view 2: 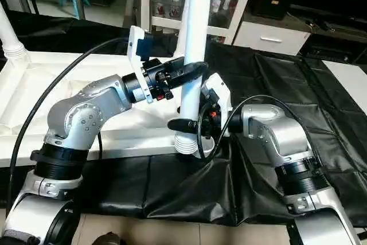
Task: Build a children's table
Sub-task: Insert table leg to table base
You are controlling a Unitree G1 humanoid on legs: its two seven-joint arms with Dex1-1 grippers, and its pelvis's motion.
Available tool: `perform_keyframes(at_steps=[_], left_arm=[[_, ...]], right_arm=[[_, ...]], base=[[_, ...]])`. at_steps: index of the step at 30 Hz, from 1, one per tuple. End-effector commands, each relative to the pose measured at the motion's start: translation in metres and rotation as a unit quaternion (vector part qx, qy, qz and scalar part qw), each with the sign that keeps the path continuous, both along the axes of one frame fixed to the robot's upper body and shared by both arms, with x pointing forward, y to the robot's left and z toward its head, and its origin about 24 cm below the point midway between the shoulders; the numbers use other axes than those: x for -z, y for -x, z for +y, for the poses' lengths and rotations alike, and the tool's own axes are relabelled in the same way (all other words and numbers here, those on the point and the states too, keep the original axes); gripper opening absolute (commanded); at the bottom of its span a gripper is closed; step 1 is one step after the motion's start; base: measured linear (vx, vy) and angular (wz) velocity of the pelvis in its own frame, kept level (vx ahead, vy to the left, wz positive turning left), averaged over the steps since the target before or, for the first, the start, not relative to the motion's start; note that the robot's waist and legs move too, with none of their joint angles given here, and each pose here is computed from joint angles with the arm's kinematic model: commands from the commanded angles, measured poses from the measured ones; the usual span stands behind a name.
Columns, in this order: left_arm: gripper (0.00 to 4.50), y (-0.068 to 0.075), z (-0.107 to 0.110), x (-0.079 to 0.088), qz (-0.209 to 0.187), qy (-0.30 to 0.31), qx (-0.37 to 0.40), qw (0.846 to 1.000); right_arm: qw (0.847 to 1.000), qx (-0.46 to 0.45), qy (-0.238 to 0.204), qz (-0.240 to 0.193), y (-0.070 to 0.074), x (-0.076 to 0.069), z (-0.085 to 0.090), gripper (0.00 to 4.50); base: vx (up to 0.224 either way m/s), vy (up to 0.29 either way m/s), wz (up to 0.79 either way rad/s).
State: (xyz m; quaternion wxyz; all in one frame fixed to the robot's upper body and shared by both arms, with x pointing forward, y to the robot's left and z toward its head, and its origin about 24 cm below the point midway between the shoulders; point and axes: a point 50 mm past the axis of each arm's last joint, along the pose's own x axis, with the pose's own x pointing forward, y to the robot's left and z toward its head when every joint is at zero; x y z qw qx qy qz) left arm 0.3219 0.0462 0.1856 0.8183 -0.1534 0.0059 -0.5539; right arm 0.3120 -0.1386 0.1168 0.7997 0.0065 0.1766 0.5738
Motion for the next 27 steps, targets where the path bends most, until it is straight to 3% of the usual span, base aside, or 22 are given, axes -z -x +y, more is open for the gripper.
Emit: perform_keyframes(at_steps=[1,12,21,27], left_arm=[[1.81,0.005,-0.008,-0.013,-0.03,0.003,0.019,0.999],[1.81,0.005,-0.007,-0.013,-0.032,0.001,0.021,0.999],[1.81,0.007,-0.007,-0.013,-0.035,-0.001,0.027,0.999],[1.81,0.016,-0.009,-0.013,-0.045,-0.002,0.065,0.997]], right_arm=[[1.0,-0.002,0.015,0.002,0.003,0.003,-0.004,2.75],[1.0,-0.011,0.024,0.008,0.006,0.006,-0.005,1.97],[1.0,-0.018,0.017,0.004,0.006,0.005,-0.003,1.91],[1.0,-0.026,0.006,-0.013,0.006,0.002,0.0,1.9]], base=[[0.0,0.0,0.0],[0.0,0.0,0.0],[0.0,0.0,0.0],[0.0,0.0,0.0]])
